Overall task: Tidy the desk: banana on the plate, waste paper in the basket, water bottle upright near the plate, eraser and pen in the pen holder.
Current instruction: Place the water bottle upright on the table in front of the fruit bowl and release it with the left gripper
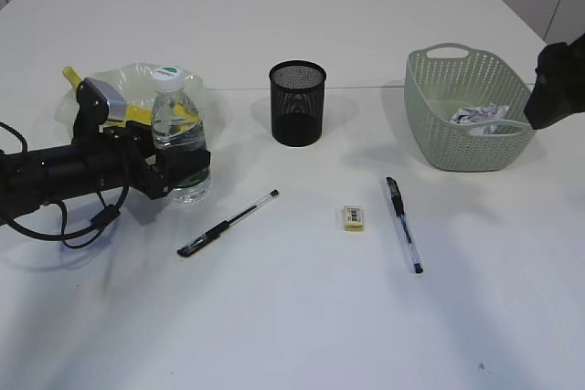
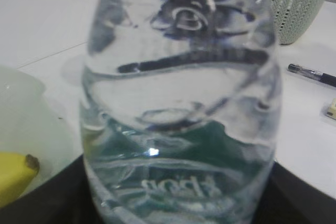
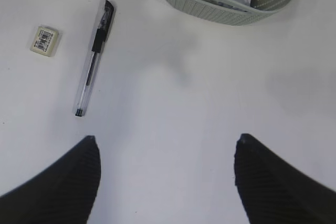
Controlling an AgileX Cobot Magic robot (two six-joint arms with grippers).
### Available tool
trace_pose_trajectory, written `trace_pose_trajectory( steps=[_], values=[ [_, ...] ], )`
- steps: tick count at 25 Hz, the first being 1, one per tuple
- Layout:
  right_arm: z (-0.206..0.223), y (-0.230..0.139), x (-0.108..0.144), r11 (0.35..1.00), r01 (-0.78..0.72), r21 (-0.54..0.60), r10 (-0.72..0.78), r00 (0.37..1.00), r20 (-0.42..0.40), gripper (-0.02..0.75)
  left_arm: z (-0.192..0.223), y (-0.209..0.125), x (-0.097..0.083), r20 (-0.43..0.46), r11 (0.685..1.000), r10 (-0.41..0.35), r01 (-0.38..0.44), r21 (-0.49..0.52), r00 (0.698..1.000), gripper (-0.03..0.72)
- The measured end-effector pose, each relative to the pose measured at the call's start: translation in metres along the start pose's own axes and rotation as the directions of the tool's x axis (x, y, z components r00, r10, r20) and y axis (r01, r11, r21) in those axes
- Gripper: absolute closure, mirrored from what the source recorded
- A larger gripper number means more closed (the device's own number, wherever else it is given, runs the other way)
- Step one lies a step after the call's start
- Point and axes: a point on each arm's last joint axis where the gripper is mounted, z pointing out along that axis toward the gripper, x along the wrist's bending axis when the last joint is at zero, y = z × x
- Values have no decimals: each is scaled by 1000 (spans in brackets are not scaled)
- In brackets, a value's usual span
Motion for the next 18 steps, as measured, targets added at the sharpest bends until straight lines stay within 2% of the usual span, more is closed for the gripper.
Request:
trace_pose_trajectory(
  steps=[12,18],
  values=[
    [0,0,0,1000,0,0,0,1000,0,146,-1,8,0,28,1000,-24,24,-17,999,96],
    [0,0,0,1000,0,0,0,1000,0,146,-3,23,-2,31,999,-5,6,-41,1000,88]
  ],
)
